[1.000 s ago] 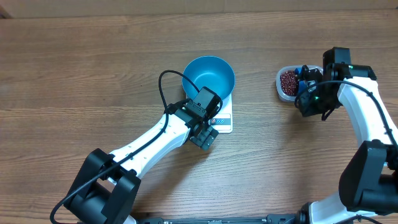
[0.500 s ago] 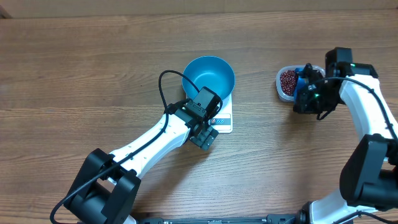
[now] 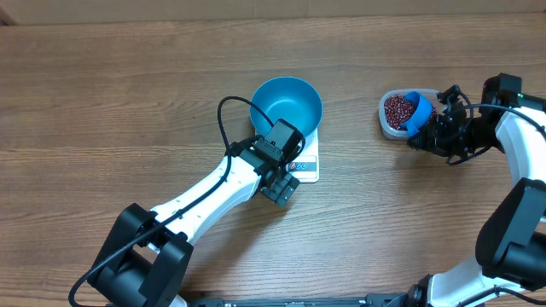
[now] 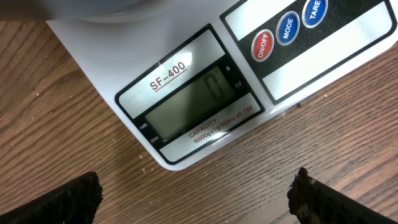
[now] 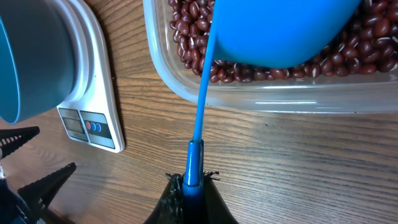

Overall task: Scoop item into bowl and weigh 150g on scale
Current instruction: 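Scoop beans and lift the filled scoop out of the tub with right gripper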

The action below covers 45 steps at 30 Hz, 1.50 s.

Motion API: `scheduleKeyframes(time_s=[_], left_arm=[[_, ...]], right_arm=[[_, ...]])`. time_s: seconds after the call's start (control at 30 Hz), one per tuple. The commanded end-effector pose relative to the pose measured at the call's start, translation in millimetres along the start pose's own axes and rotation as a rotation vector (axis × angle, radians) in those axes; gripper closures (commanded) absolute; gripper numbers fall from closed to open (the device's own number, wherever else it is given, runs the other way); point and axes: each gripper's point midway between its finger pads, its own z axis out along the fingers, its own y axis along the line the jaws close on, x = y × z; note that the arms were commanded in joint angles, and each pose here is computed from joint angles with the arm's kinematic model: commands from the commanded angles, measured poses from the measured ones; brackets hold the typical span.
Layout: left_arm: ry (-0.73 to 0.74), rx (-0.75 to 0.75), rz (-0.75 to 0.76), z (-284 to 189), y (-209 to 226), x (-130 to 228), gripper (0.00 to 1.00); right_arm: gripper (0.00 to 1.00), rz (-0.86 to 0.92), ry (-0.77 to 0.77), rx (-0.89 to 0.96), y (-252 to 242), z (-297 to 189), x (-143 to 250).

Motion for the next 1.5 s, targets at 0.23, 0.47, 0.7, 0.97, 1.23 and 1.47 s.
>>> scheduleKeyframes(time_s=[0.23,0.47,0.7,0.97,1.23,1.47], left_arm=[[0.009,-0.007,0.030,2,-1,2,0.00],[0.009,-0.007,0.030,2,-1,2,0.00],[0.010,-0.007,0.030,2,-1,2,0.00],[0.010,-0.007,0.030,2,-1,2,0.01],[0.009,-0.007,0.030,2,-1,2,0.01],[0.011,-0.007,0.030,2,-1,2,0.00]], right_arm=[[0.96,0.006,-0.020,-0.053,10,-1,-6],[0.97,0.029,-0.041,-0.084,8,-6,-7],[0.96,0.094,-0.106,-0.140,-5,-24,-13],[0.97,0.163,-0.186,-0.220,-17,-45,-18],[0.96,0.188,-0.262,-0.337,-13,-64,-25],[0.96,0.195,-0.250,-0.351,-10,-64,-22]])
